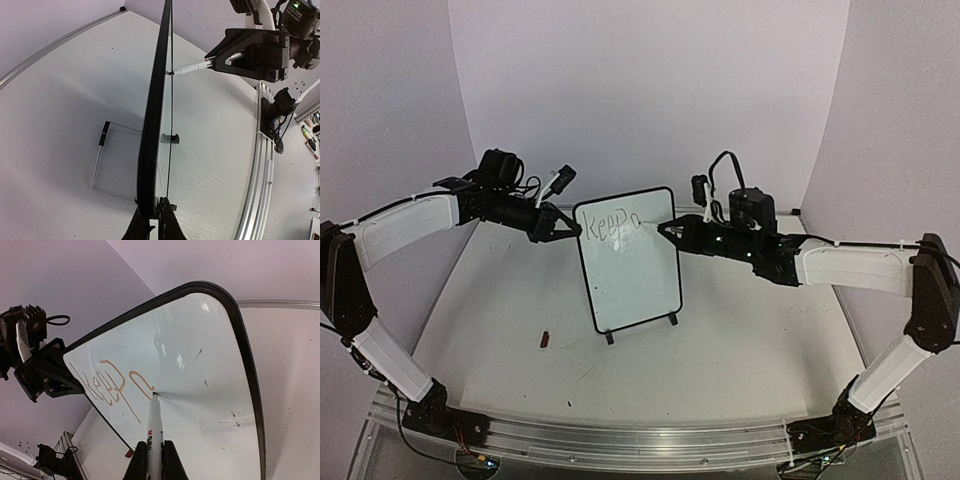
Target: Write a sentence on the whiteboard
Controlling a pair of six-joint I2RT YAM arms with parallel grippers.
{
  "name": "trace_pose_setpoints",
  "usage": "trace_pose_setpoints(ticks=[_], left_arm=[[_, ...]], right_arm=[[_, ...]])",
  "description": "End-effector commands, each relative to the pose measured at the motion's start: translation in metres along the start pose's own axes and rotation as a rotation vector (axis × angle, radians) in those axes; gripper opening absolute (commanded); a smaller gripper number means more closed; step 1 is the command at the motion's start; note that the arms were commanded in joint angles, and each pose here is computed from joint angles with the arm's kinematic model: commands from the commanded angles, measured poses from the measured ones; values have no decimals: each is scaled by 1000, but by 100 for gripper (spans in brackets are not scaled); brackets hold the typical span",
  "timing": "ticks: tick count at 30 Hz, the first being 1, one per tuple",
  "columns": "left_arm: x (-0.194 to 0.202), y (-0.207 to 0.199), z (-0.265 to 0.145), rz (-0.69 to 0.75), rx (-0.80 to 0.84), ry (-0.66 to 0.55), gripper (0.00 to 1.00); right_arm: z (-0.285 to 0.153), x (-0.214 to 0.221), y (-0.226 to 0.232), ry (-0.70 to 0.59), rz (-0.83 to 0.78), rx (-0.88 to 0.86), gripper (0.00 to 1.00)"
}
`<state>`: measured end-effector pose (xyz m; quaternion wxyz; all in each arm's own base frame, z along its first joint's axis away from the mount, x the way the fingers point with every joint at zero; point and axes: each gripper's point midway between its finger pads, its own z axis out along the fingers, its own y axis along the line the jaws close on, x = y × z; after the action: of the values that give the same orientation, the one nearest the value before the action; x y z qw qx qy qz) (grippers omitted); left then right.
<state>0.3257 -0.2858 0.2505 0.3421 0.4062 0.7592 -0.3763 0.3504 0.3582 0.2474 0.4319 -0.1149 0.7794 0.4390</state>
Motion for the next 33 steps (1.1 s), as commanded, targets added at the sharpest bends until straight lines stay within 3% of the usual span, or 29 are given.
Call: trace_pose_setpoints(ticks=[1,24,33], left_arm=[[12,1,4,34,-30,51,0],[12,1,5,33,-30,52,0],[13,1,6,32,-28,56,0]], right_arm=[[-5,-37,14,-103,-31,-7,0],[-6,18,-23,4,35,68,0],[3,18,0,44,28,-35,0]])
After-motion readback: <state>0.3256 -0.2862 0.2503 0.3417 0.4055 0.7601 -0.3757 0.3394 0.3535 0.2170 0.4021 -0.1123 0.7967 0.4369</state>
